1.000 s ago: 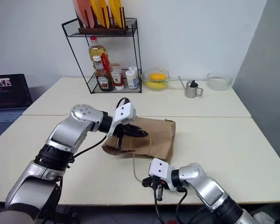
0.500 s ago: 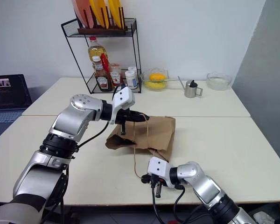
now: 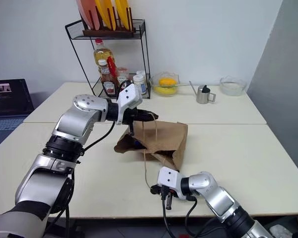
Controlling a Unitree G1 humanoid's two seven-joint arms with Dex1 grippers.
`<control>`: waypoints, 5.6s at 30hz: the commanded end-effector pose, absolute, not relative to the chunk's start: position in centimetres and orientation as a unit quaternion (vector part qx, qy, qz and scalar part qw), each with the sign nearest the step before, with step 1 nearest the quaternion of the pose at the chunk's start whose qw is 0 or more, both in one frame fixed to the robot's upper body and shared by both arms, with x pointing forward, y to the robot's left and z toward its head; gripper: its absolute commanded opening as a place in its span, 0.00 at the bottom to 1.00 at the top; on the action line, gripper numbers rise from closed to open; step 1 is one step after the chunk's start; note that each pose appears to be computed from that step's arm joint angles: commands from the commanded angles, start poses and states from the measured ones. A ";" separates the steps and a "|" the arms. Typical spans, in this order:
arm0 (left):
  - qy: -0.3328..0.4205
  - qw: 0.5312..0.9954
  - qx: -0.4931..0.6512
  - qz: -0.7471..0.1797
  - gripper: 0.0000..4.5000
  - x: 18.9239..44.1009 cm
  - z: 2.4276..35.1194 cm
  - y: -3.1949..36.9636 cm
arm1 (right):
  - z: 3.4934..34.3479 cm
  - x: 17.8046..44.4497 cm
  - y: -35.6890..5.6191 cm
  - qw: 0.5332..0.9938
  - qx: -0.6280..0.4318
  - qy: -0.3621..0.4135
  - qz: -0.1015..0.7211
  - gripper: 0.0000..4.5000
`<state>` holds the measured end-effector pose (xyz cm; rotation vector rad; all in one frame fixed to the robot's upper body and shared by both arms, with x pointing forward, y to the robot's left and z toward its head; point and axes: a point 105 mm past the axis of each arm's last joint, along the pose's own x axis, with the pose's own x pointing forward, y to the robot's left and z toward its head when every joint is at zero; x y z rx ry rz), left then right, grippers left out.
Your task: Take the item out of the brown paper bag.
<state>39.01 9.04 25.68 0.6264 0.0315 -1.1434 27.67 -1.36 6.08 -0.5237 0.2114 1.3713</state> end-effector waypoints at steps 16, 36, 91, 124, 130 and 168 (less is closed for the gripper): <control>-0.074 0.815 0.314 -0.481 0.00 40.0 30.9 9.7 | 2.8 28.2 -3.7 0.735 -0.272 0.162 0.600 0.00; -0.087 0.834 0.322 -0.440 0.00 41.4 31.5 10.4 | 2.2 27.9 -4.1 0.727 -0.282 0.169 0.603 0.00; -0.115 0.850 0.311 -0.409 0.00 42.2 32.9 10.3 | 1.6 27.3 -4.5 0.721 -0.283 0.181 0.607 0.00; -0.116 0.841 0.289 -0.442 0.00 41.4 31.7 9.2 | 14.9 25.5 -7.5 0.766 -0.190 0.125 0.602 1.00; -0.116 0.841 0.287 -0.444 0.00 41.4 31.6 9.1 | 20.2 26.7 -6.6 0.795 -0.144 0.072 0.585 1.00; -0.130 0.849 0.278 -0.429 0.00 41.8 32.0 8.7 | 13.2 37.6 -0.5 0.810 -0.409 0.062 0.416 1.00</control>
